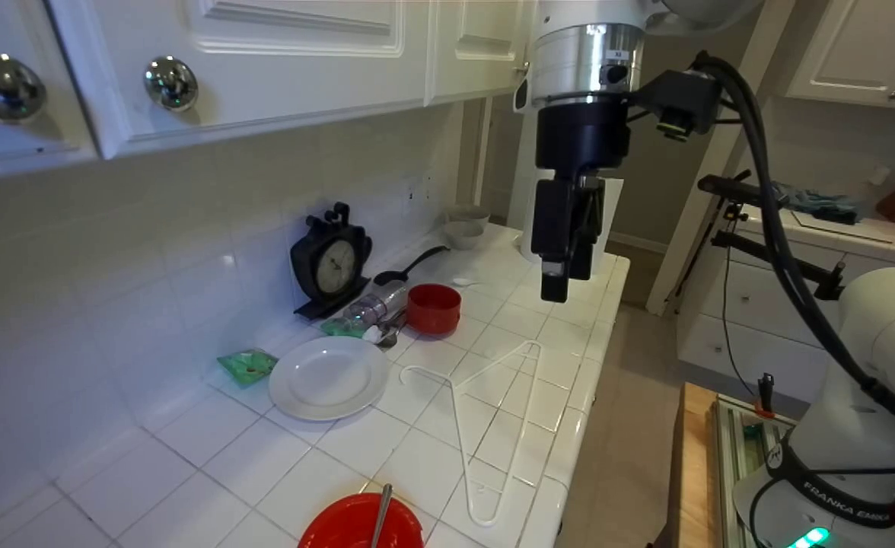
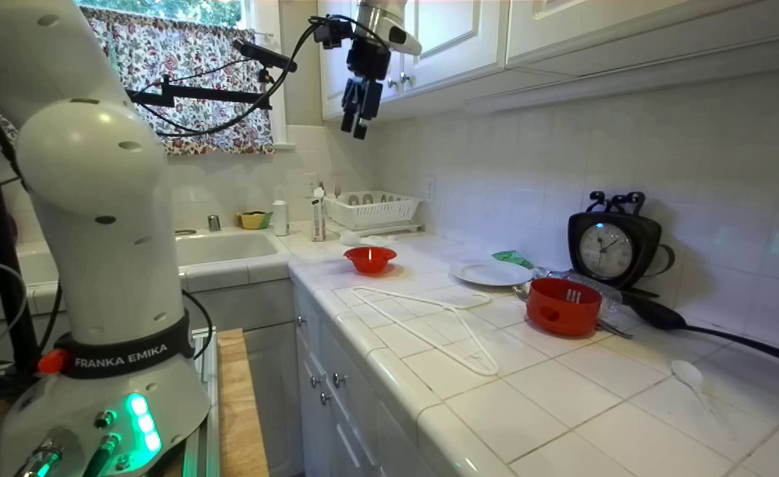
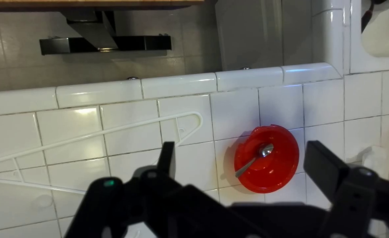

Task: Place the white hanger on the left door of the first upper cabinet from the right.

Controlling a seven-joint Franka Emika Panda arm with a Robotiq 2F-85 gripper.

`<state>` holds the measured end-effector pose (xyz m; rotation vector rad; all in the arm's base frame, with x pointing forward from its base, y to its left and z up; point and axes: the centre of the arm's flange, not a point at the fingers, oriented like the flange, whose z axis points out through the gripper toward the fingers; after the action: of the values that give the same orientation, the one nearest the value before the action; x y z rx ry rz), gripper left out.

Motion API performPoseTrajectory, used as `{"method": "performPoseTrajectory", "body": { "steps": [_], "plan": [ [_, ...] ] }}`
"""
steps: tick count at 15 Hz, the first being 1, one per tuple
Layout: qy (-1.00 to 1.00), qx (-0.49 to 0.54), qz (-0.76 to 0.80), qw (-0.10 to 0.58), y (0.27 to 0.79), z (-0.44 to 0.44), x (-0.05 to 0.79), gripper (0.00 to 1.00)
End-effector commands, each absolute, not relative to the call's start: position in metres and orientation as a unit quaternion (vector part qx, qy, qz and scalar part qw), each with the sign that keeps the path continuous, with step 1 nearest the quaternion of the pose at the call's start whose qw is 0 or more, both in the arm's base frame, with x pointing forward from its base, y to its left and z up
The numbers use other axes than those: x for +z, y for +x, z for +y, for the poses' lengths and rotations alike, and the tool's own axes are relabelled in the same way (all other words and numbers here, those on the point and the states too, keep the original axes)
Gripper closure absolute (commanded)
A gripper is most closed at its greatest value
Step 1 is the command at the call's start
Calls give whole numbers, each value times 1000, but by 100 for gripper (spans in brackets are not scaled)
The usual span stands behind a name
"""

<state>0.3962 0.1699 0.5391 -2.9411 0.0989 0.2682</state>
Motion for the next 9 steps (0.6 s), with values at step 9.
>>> {"method": "performPoseTrajectory", "body": {
  "steps": [9],
  "plan": [
    [-993,0,118,-20,407,62,429,0]
  ]
}}
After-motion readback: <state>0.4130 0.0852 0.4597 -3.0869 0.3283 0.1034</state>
